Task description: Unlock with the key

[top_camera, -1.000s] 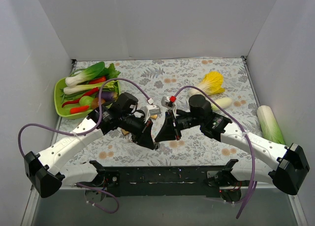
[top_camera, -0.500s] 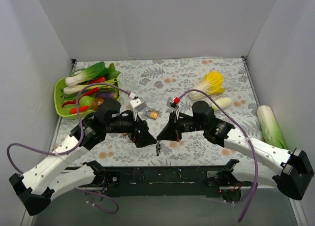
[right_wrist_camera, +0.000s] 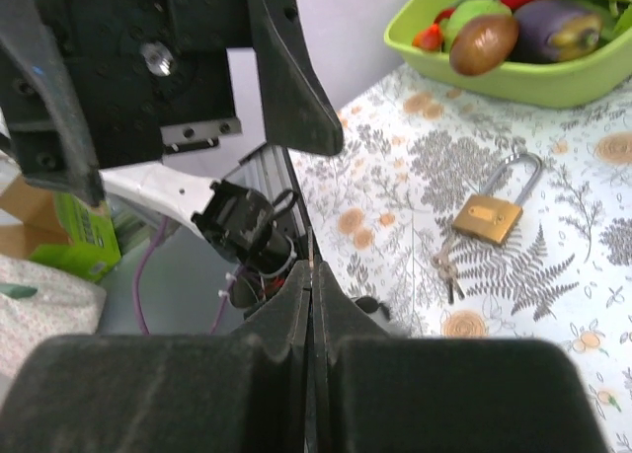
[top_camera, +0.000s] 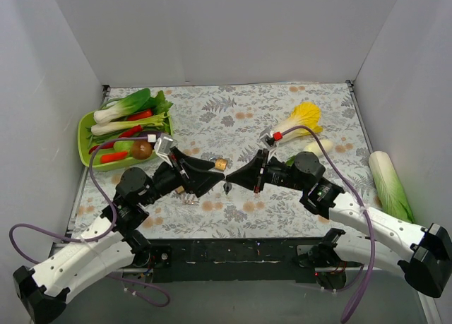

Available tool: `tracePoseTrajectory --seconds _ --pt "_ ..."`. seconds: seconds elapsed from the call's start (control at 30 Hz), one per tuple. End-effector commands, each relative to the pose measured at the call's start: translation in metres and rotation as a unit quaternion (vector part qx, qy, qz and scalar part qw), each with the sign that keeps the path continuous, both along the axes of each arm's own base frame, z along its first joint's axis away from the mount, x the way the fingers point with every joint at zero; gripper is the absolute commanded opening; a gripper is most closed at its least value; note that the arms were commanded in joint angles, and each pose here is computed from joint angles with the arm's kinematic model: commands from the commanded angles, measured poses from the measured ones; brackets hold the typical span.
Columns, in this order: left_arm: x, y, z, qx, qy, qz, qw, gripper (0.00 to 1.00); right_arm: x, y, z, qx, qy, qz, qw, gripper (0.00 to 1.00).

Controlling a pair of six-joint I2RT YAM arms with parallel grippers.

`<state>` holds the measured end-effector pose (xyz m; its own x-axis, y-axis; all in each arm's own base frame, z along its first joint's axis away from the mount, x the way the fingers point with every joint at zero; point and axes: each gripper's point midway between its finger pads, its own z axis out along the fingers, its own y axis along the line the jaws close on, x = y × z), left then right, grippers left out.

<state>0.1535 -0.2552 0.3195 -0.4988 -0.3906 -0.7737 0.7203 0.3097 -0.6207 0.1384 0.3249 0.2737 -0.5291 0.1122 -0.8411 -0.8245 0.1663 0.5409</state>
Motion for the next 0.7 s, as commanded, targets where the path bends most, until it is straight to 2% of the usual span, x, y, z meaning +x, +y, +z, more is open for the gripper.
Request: tracePoseTrajectory --seconds 0.0,0.2,0.37,0.43,0.67 --pt "0.009 -0.005 0.018 -0.068 -0.004 0.008 0.998 0.87 0.006 -0.005 0.051 0.105 -0.037 -0.030 0.993 0.01" --pt "0.004 -0.015 0.017 -0.088 0.005 -0.027 0.996 0.84 0.007 -0.009 0.065 0.140 -0.043 -0.039 0.988 0.01" --pt "0.002 -0.017 0.014 -0.105 0.017 -0.039 0.994 0.69 0.008 -0.013 0.067 0.155 -0.049 -0.050 0.985 0.01" --pt "0.001 -0.017 0.015 -0.112 0.020 -0.040 0.993 0.67 0.011 -0.015 0.070 0.161 -0.053 -0.060 0.984 0.01" --pt "0.005 -0.019 0.011 -0.121 0.033 -0.038 0.991 0.53 0.015 -0.017 0.063 0.156 -0.052 -0.074 0.984 0.01"
